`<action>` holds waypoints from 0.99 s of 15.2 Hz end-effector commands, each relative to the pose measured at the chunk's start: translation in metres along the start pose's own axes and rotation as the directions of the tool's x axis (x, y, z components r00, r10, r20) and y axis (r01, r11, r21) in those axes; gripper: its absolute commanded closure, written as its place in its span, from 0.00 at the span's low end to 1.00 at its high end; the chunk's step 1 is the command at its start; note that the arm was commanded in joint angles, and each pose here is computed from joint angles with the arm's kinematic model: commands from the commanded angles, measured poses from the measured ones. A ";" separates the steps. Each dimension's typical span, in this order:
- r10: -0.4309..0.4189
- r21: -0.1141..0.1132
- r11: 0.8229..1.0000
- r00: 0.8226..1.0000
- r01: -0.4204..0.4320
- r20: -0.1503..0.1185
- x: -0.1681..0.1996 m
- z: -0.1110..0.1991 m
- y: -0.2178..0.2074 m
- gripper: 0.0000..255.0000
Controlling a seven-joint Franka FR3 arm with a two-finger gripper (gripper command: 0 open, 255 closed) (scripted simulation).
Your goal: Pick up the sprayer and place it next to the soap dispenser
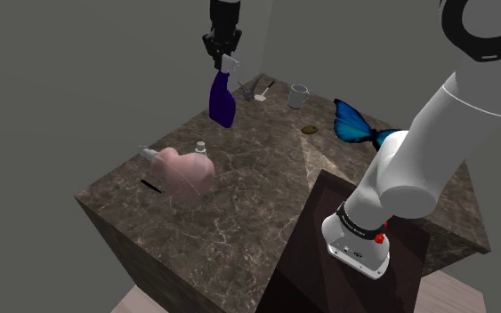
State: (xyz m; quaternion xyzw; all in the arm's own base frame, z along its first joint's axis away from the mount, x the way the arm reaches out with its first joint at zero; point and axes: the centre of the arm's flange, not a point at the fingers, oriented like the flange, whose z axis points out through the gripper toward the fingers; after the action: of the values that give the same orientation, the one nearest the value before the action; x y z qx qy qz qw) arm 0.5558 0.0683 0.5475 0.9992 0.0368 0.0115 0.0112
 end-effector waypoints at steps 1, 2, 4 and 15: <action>0.000 0.000 1.000 1.000 0.000 -0.001 0.000 0.010 0.001 1.00; 0.000 0.000 1.000 1.000 0.000 -0.001 0.000 0.016 0.000 1.00; 0.000 0.000 1.000 1.000 0.000 -0.001 0.000 0.026 0.000 1.00; 0.000 0.000 1.000 1.000 0.000 -0.001 -0.001 0.084 -0.001 1.00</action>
State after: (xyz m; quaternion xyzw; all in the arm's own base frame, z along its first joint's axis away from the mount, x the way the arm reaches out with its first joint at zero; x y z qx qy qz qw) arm 0.5560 0.0668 0.4687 0.9992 0.0368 0.0114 0.0113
